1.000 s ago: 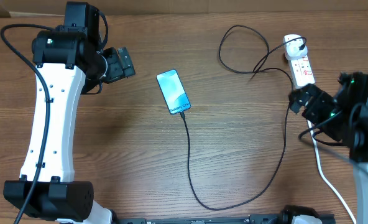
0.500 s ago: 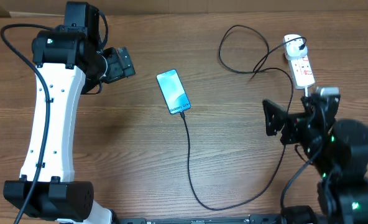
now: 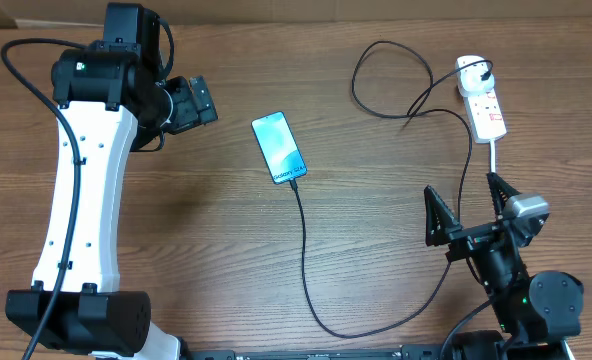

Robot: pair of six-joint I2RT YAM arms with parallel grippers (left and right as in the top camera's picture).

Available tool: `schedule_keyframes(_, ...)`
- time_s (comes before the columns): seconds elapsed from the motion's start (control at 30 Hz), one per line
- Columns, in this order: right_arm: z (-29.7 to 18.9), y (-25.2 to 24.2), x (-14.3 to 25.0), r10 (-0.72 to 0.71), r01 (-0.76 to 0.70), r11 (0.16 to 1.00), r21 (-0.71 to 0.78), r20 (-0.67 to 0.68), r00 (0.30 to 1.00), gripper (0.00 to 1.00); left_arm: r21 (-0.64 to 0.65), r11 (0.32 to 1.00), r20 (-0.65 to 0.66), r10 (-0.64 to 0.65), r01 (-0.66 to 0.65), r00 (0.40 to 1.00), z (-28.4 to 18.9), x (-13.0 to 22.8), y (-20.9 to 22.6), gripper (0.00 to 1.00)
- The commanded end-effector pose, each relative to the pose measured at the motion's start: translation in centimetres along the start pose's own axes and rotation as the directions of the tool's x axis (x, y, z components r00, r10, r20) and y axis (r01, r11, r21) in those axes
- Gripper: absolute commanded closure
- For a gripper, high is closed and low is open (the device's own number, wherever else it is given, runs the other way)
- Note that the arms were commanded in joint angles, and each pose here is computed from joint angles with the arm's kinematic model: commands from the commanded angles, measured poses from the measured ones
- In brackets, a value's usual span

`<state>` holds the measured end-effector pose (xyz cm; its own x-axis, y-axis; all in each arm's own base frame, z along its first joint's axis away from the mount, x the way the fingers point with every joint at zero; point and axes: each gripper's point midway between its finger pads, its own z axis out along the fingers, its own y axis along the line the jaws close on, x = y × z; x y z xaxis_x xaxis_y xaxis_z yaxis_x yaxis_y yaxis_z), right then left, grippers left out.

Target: Plug charger to phone and switch on socket

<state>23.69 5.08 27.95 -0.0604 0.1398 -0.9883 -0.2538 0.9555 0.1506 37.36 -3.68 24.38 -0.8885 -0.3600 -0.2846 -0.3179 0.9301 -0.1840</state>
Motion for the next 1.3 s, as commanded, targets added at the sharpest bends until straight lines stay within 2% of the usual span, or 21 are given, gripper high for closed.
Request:
schedule_keyframes(0.0, -0.1, -0.2, 1.0, -0.008, 0.008, 1.000, -0.001, 0.020, 1.000, 0.00, -0.014, 1.000, -0.001, -0.005, 0.005, 1.000, 0.2, -0.1, 0.4, 0.00)
schedule_keyframes(0.57, -0.4, -0.7, 5.3, -0.030, 0.032, 0.999, -0.015, 0.125, 0.992, 0.00, -0.014, 1.000, -0.001, -0.005, 0.005, 1.000, 0.2, -0.1, 0.4, 0.00)
schedule_keyframes(0.97, -0.1, -1.2, 5.2, -0.045, 0.047, 0.999, 0.000, 0.226, 0.973, 0.00, -0.014, 1.000, -0.001, -0.005, 0.005, 1.000, 0.2, -0.1, 0.4, 0.00)
schedule_keyframes(1.17, -0.1, -1.2, 5.1, -0.106, 0.105, 0.994, 0.014, 0.231, 0.967, 0.00, -0.014, 1.000, -0.001, -0.005, 0.005, 1.000, 0.2, -0.1, 0.4, 0.00)
schedule_keyframes(1.27, 0.2, -1.6, 6.3, -0.109, 0.106, 0.994, 0.025, 0.181, 0.977, 0.00, -0.014, 1.000, -0.001, -0.005, 0.005, 1.000, 0.2, -0.1, 0.4, 0.00)
